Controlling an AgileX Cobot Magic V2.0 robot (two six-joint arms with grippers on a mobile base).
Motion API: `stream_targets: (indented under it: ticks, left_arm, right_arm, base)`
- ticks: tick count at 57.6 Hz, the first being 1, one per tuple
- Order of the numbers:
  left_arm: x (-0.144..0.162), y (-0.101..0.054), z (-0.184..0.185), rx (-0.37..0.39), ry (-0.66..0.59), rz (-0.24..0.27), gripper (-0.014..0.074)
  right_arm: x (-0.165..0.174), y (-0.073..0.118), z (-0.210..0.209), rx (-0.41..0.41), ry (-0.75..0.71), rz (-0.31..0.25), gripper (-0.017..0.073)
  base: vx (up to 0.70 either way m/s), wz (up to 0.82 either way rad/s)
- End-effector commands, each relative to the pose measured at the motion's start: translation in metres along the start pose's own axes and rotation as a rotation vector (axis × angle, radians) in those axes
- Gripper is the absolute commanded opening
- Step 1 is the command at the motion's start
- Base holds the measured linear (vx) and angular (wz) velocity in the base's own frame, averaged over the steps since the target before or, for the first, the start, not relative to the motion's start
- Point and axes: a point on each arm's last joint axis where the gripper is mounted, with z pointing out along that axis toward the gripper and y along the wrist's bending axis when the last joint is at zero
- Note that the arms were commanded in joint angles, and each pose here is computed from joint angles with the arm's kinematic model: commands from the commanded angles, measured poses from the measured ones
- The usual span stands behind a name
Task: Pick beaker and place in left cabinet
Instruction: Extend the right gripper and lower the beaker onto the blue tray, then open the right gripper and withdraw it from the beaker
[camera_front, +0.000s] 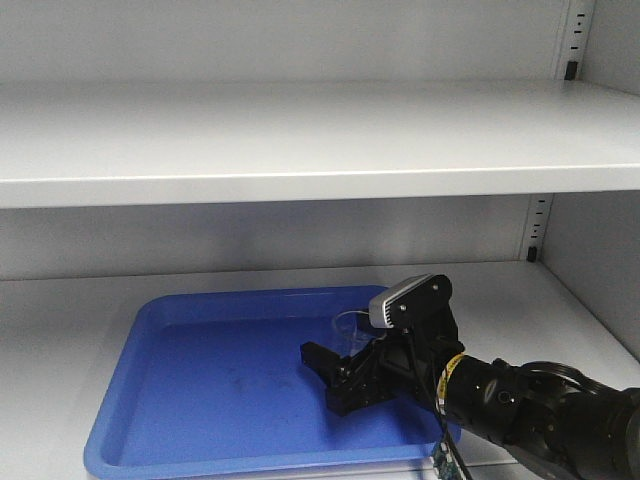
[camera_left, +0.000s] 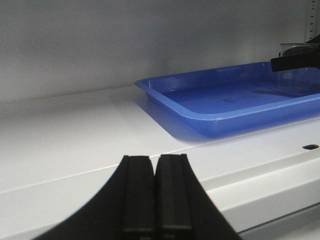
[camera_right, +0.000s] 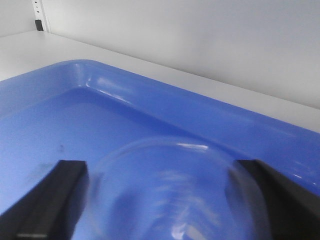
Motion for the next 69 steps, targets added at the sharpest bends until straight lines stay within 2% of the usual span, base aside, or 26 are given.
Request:
stream_targets:
  ticks: [1,11,35,43,47,52,57,62,65,69]
  left_arm:
    - [-0.003,0.0,-0.001,-0.004,-0.085,-0.012,0.0001]
    - [-0.003,0.0,-0.001,-0.004,-0.085,-0.012,0.0001]
    - [-0.003,0.0,-0.001,-0.004,-0.085,-0.012,0.0001]
    - [-0.003,0.0,-0.001,-0.004,-0.085,-0.012,0.0001]
    - [-0.003,0.0,-0.001,-0.004,-0.085,-0.012,0.0001]
    - [-0.003,0.0,-0.001,-0.004,-0.085,-0.012,0.0001]
    - [-0.003,0.0,-0.001,-0.004,-0.085,-0.012,0.0001]
    - [-0.003,0.0,-0.001,-0.004,-0.085,-0.012,0.0001]
    - [-0.003,0.0,-0.001,-0.004,-0.085,-0.012,0.0001]
    - [-0.003,0.0,-0.001,-0.004,-0.085,-0.012,0.0001]
  right_arm:
    - [-0.035,0.001,-0.008,-0.015,-0.149,-0.011,0.0666]
    - [-0.037,0.001,-0.008,-0.017,-0.158,-0.012,0.0654]
    - [-0.077,0.006,-0.036,-0.006,-0.266,-0.058,0.0633]
    - [-0.084,0.006,-0.043,0.022,-0.252,-0.066,0.059]
    - [-0.087,0.004,-0.049,0.06,-0.215,-0.052,0.0524]
    - [-0.087,-0.001,-0.057,0.131,-0.132,0.022,0.0396]
    - [-0.087,-0.007,-0.069,0.231,-0.033,0.1,0.02]
    - [-0.088,-0.011,-0.084,0.322,0.039,0.155,0.0002]
    - [-0.087,-0.011,-0.093,0.365,0.077,0.171,-0.0015]
    - [-0.083,-0.009,-0.102,0.381,0.102,0.169,-0.0012]
  base:
    - [0.0,0.0]
    - [0.0,0.0]
    - [0.0,0.0]
    - [0.0,0.0]
    - [0.0,0.0]
    - [0.0,0.0]
    - [0.0,0.0]
    - [0.0,0.0]
    - [0.0,0.0]
    - [0.0,0.0]
